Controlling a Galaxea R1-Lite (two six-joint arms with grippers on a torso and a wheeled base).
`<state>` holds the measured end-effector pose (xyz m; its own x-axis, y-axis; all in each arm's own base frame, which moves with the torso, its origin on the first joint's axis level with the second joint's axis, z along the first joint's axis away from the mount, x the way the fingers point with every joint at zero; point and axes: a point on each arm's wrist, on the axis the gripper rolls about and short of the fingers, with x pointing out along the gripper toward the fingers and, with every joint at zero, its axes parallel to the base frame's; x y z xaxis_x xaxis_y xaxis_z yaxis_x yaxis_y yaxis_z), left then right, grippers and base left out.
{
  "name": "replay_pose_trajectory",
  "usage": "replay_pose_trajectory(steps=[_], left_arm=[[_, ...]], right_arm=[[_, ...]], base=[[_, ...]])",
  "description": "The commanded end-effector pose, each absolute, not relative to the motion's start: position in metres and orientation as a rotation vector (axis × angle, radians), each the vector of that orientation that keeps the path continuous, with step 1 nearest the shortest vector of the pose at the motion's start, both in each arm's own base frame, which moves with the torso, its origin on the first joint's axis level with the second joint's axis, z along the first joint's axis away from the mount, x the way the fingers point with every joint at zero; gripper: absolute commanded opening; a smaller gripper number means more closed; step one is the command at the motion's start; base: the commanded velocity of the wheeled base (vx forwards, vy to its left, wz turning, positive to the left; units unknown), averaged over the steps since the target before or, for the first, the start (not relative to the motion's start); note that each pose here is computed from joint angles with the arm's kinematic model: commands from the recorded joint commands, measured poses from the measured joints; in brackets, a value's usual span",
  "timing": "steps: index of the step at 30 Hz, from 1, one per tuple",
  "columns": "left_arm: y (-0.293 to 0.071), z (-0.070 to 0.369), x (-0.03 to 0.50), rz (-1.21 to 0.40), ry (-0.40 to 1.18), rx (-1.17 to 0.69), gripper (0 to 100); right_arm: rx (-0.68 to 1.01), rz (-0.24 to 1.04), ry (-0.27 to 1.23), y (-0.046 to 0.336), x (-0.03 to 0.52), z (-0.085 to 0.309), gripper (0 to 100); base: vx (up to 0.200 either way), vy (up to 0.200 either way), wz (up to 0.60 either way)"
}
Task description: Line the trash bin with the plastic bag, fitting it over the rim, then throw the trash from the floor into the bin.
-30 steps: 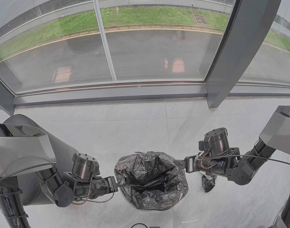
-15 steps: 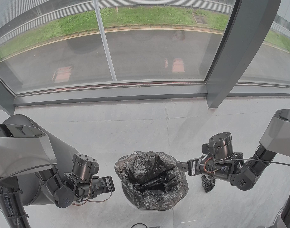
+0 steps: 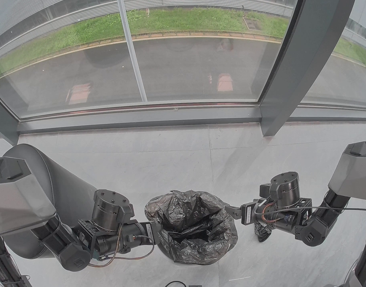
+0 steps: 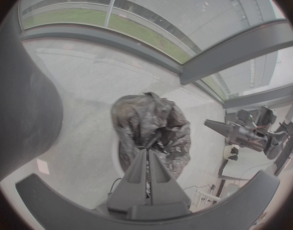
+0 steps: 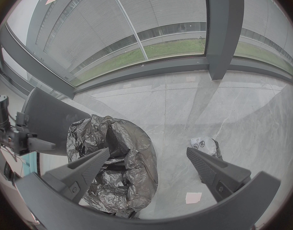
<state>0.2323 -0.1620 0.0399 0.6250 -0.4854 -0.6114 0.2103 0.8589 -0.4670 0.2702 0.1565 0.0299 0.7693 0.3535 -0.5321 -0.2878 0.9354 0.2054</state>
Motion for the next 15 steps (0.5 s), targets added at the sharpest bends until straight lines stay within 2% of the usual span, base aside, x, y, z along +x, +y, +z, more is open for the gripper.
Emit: replay_pose_trajectory(steps=[1,5,11,12,15], left_arm=[[-0.182,0.059,0.216,-0.505,0.756,-0.357,0],[-0.196,0.060,0.208,-0.552,0.773,-0.337,0],[-0.198,0.062,0.204,-0.556,0.766,-0.327,0],[-0.198,0.064,0.202,-0.566,0.763,-0.328,100],[-0.202,0.061,0.200,-0.573,0.781,-0.313,100]], right_arm=[[0.116,0.339,0.606,0.152,0.271,0.027,100],[0.123,0.354,0.613,0.152,0.271,0.026,100],[0.125,0.360,0.622,0.151,0.272,0.024,100],[0.125,0.360,0.622,0.151,0.272,0.024,100],[0.124,0.361,0.626,0.151,0.272,0.023,100]], base=[[0.000,0.000,0.00],[0.000,0.000,0.00],[0.000,0.000,0.00],[0.000,0.000,0.00],[0.000,0.000,0.00]])
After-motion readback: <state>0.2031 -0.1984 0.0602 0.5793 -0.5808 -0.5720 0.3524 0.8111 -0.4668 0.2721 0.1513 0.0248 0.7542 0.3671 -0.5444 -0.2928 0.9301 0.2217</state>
